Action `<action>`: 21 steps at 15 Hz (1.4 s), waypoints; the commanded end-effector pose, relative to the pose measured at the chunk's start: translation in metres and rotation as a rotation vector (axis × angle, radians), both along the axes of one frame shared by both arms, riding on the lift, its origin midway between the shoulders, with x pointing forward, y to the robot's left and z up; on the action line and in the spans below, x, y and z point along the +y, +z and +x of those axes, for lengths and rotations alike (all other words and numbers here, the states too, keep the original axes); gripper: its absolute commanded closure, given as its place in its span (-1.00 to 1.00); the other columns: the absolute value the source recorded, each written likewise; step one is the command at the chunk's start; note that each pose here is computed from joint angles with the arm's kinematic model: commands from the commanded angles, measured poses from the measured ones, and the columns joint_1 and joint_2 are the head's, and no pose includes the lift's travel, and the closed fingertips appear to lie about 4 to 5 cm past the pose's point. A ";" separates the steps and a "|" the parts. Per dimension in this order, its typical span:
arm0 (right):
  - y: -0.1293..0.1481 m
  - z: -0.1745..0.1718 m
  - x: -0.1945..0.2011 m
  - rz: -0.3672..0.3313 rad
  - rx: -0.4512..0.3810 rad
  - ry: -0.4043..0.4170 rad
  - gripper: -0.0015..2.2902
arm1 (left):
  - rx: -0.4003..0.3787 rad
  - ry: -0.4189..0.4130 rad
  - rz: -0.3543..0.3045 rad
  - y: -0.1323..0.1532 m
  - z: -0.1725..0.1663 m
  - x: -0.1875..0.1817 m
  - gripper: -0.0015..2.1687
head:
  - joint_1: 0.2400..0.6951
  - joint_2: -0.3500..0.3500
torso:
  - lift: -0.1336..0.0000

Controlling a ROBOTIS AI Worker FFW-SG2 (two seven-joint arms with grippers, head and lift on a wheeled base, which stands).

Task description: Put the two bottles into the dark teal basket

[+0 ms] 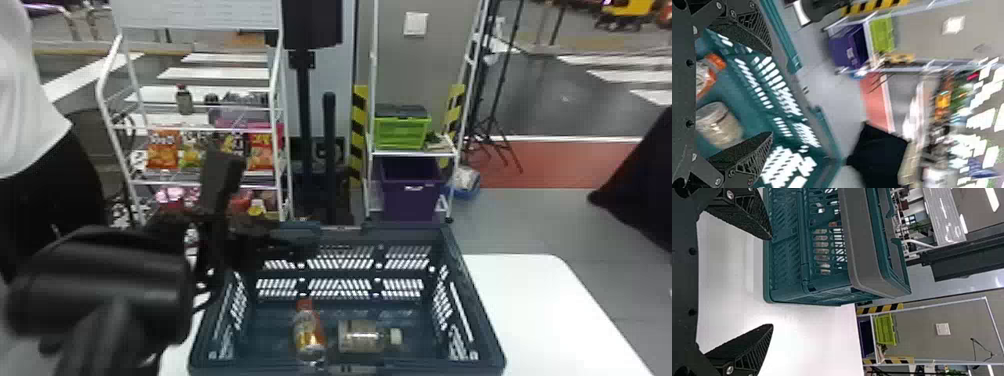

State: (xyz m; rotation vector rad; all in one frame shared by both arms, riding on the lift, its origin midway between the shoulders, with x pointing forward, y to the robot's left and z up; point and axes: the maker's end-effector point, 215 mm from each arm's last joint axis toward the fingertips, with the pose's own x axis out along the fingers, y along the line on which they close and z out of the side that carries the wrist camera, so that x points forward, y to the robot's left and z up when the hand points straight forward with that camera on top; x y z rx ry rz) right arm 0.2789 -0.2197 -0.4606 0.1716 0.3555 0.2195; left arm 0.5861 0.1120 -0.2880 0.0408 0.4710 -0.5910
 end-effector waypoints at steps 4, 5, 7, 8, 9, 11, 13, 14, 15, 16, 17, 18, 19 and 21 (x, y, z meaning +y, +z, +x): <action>0.048 0.004 0.004 -0.014 -0.118 0.007 -0.91 | -0.103 0.144 -0.158 0.035 -0.092 0.060 -0.83 | 0.14 0.00 | 1.00; 0.057 0.004 0.008 -0.010 -0.144 0.012 -0.91 | -0.109 0.168 -0.173 0.039 -0.115 0.073 -0.83 | 0.14 0.00 | 1.00; 0.070 0.003 0.013 -0.005 -0.173 0.017 -0.91 | -0.099 0.197 -0.185 0.038 -0.155 0.089 -0.83 | 0.14 0.00 | 1.00; 0.076 0.003 0.014 -0.006 -0.187 0.018 -0.91 | -0.084 0.214 -0.186 0.032 -0.177 0.095 -0.83 | 0.14 0.00 | 1.00; 0.085 0.002 0.016 -0.005 -0.208 0.021 -0.91 | -0.150 0.213 -0.184 0.041 -0.187 0.101 -0.83 | 0.14 0.00 | 1.00; 0.099 -0.001 0.022 -0.001 -0.252 0.024 -0.91 | -0.246 0.208 -0.159 0.041 -0.214 0.108 -0.82 | 0.14 0.00 | 1.00; 0.109 -0.006 0.027 0.001 -0.286 0.028 -0.91 | -0.385 0.216 -0.124 0.041 -0.240 0.121 -0.82 | 0.14 0.00 | 1.00; 0.113 -0.008 0.029 0.000 -0.304 0.029 -0.91 | -0.392 0.227 -0.123 0.026 -0.255 0.124 -0.82 | 0.14 0.00 | 1.00; 0.113 -0.009 0.029 -0.004 -0.307 0.031 -0.91 | -0.377 0.242 -0.123 0.010 -0.265 0.127 -0.82 | 0.14 0.00 | 1.00; 0.112 -0.009 0.033 -0.008 -0.308 0.038 -0.91 | -0.389 0.259 -0.120 -0.002 -0.276 0.130 -0.82 | 0.14 0.00 | 1.00; 0.111 -0.009 0.034 -0.009 -0.306 0.041 -0.91 | -0.409 0.265 -0.117 -0.011 -0.288 0.130 -0.82 | 0.14 0.00 | 1.00; 0.109 -0.009 0.033 -0.011 -0.303 0.041 -0.91 | -0.423 0.284 -0.103 -0.019 -0.296 0.133 -0.82 | 0.14 0.00 | 1.00; 0.105 -0.011 0.034 -0.012 -0.298 0.041 -0.91 | -0.454 0.289 -0.082 -0.025 -0.305 0.129 -0.82 | 0.14 0.00 | 1.00; 0.098 -0.012 0.034 -0.011 -0.286 0.041 -0.91 | -0.502 0.313 -0.062 -0.040 -0.319 0.113 -0.82 | 0.14 0.00 | 1.00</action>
